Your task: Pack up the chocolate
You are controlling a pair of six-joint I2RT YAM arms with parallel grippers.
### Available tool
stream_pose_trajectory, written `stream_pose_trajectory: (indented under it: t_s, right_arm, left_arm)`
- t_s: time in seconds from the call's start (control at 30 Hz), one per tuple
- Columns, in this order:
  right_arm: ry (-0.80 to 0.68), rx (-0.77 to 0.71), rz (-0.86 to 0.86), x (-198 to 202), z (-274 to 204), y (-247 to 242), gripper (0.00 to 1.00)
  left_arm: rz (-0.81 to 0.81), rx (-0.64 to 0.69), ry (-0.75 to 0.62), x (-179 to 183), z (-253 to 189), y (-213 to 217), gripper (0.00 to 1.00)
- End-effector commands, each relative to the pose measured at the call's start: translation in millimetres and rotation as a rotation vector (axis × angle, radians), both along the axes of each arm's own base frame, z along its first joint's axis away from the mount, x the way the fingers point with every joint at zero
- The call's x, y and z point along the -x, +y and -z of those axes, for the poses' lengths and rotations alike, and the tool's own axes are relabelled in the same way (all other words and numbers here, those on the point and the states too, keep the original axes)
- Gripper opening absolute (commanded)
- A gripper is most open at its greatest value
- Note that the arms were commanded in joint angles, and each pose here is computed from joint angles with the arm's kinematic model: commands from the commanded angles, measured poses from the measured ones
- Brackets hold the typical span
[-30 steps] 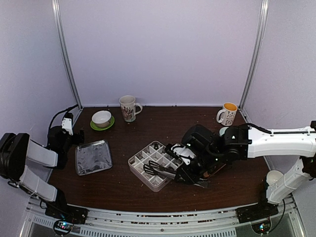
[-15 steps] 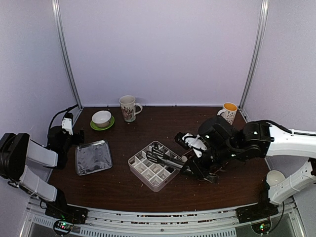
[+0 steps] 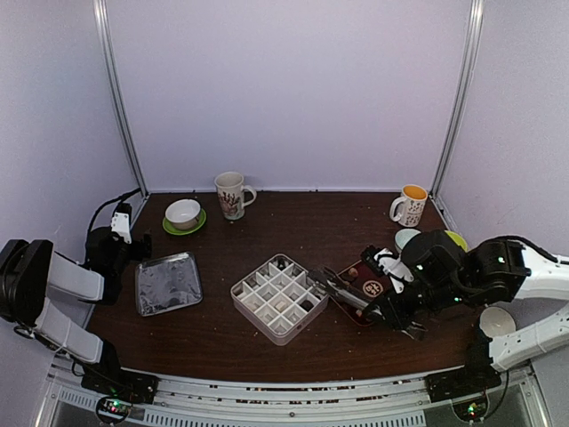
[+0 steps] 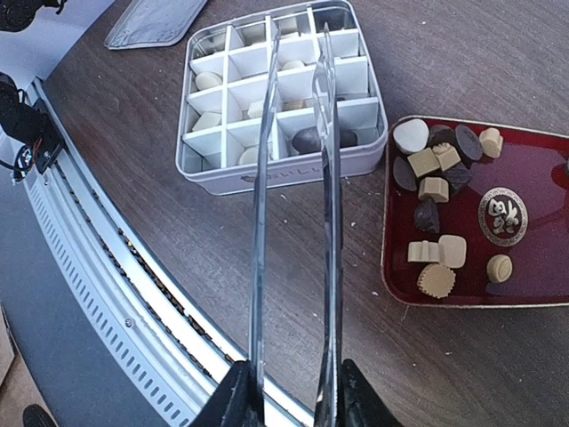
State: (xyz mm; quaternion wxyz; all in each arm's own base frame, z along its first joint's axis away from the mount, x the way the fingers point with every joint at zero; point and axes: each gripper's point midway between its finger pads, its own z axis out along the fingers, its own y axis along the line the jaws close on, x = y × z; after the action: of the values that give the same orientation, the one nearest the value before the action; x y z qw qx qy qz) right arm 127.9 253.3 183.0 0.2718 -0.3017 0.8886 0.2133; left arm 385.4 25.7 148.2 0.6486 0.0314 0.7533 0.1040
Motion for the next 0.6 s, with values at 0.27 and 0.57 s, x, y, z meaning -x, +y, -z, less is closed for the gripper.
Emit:
stream_pose_trajectory:
  t_s: [0.27,0.57]
  right_arm:
    - [0.07,0.169,0.22,-4.1,30.5,-62.7,0.32]
    - [0.147,0.282,0.229,-4.0,46.5,-76.4,0.33]
  left_arm:
    - [-0.009,0.009,-0.057,-5.9,-16.6,3.2,0.98]
    - [-0.009,0.009,-0.055,-5.9,-16.1,3.2,0.98]
